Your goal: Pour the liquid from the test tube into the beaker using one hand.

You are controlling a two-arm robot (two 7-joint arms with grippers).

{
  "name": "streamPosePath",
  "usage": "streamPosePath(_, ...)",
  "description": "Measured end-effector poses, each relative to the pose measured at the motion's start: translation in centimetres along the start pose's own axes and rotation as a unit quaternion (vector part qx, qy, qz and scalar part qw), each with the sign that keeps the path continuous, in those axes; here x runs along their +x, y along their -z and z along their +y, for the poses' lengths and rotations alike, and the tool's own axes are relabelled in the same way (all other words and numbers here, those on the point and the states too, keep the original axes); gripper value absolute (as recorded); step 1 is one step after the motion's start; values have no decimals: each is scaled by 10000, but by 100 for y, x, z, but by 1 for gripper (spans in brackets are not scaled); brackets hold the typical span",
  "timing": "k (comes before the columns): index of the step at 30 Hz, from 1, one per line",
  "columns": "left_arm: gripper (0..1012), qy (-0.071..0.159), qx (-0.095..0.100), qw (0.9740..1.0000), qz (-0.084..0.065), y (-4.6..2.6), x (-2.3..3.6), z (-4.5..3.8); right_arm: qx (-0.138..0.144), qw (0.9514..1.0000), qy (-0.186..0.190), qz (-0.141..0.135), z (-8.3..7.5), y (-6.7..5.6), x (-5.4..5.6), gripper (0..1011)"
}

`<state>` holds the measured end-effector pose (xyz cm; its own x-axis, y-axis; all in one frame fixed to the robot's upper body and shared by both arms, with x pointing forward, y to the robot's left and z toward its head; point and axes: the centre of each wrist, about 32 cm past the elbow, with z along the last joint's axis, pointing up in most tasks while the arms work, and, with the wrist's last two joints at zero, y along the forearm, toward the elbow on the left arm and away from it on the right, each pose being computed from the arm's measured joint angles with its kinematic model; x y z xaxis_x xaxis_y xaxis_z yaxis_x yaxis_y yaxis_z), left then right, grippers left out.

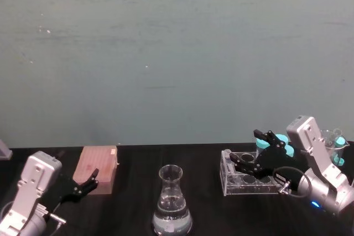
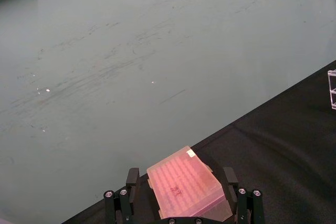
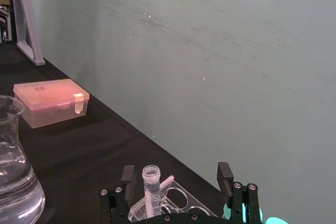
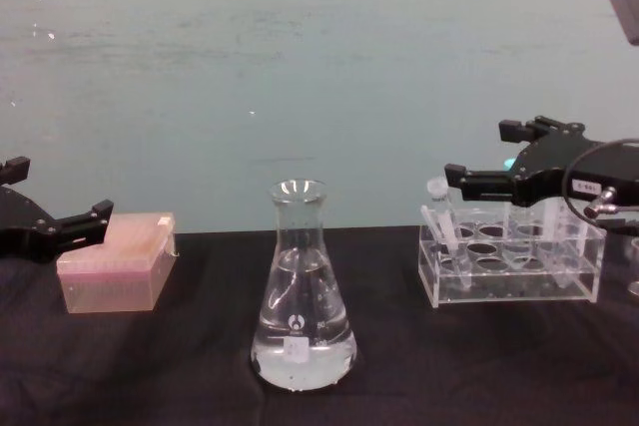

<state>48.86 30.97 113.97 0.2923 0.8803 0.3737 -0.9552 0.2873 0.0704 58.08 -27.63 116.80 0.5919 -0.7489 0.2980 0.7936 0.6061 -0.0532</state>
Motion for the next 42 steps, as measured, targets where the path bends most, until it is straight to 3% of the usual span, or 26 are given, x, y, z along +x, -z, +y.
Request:
streamPosePath(19, 1000, 0, -1, 10000, 0, 0, 0, 0, -214, 9992, -342, 70, 197, 93, 99, 1000)
streamPosePath(42, 1000, 0, -1, 10000, 0, 0, 0, 0, -492, 9970, -596, -45, 365, 142, 118, 1000)
